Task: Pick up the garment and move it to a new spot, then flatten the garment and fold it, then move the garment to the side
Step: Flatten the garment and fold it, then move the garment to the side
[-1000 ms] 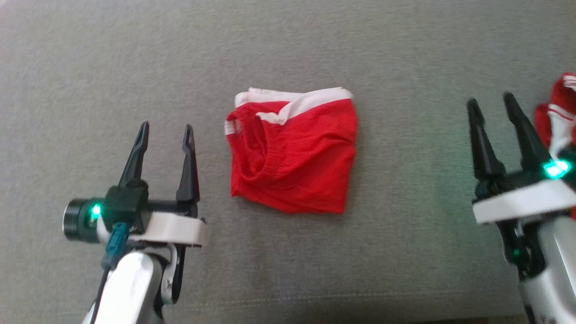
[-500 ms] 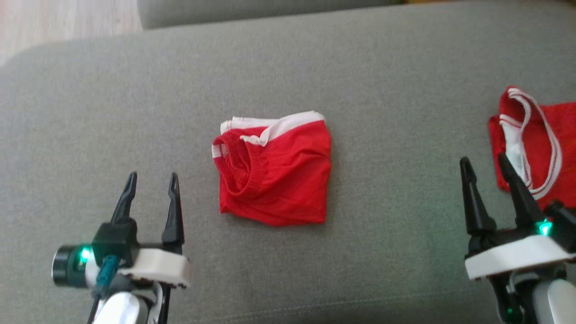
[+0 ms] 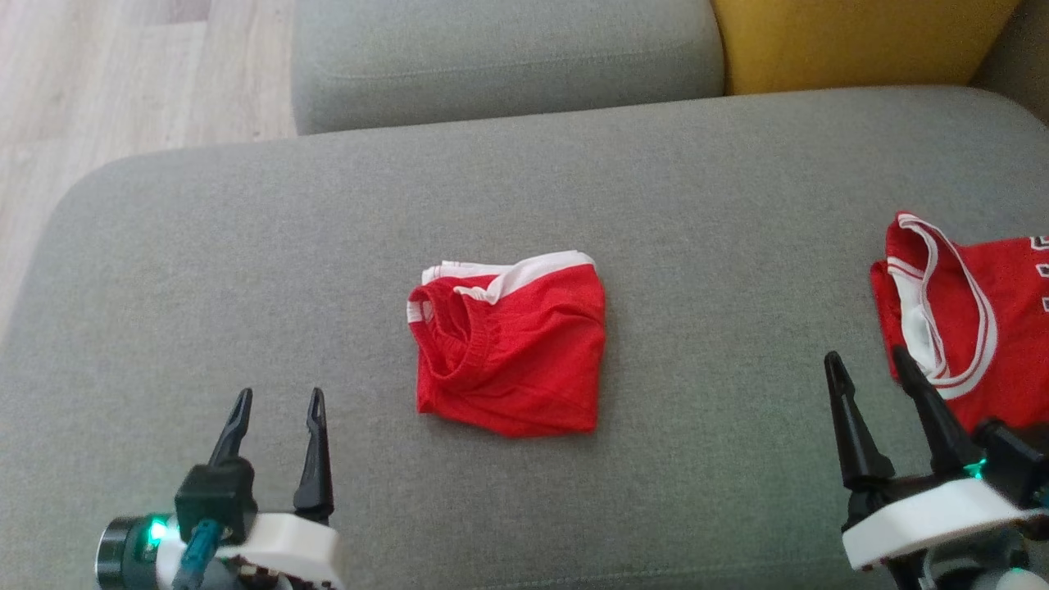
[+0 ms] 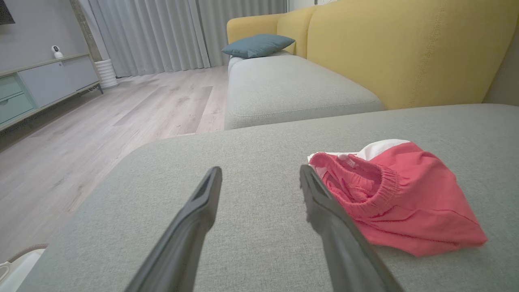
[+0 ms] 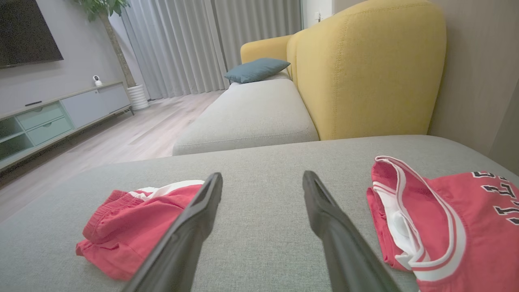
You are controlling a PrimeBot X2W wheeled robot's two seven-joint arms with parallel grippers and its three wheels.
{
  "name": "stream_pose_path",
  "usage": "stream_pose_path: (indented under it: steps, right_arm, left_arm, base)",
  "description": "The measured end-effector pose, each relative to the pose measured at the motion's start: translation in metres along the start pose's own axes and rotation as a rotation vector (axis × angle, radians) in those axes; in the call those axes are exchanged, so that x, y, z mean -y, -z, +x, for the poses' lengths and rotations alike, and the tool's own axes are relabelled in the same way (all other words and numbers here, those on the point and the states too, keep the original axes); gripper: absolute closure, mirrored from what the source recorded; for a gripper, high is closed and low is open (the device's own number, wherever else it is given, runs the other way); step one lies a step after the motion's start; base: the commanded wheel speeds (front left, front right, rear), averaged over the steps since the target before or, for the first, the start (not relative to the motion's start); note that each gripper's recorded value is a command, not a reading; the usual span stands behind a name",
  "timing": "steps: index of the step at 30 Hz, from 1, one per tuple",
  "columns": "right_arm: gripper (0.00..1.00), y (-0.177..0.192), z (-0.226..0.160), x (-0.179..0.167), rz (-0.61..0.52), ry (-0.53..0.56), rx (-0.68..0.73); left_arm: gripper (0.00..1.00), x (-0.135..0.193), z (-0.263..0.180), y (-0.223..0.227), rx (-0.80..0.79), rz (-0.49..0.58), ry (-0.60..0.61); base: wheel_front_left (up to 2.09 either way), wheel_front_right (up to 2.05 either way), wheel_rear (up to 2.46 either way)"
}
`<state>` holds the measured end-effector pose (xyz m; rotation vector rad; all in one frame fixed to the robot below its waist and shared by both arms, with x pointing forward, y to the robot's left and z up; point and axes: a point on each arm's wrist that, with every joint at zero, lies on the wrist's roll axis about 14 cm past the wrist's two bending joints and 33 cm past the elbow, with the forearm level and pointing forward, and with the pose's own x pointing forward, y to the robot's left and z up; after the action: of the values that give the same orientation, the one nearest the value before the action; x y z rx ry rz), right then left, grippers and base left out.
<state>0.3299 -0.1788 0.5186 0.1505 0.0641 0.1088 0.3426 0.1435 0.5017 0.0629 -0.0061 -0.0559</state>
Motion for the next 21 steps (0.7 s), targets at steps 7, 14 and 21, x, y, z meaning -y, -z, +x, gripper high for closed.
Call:
stream_pose_path:
  steps: [7,14,21]
  right_arm:
    - [0.0,-0.0049,-0.0019,-0.0039,-0.009,-0.011,0.007]
    - [0.0,-0.0051,-0.0002,-0.0042,-0.011,-0.013,0.002]
    - [0.0,-0.0049,0.0009,-0.0037,-0.011,-0.012,0.001]
  left_arm:
    - [0.0,-0.0009,-0.0034,-0.0063,0.013,0.0,-0.003]
    - [0.0,-0.0008,-0.005,-0.0045,0.005,-0.001,-0.008]
    - [0.0,-0.0018,-0.0054,-0.0038,0.003,0.0,-0.012]
  base:
    - [0.0,0.0,0.0]
    - [0.0,0.0,0.0]
    - [0.0,0.0,0.0]
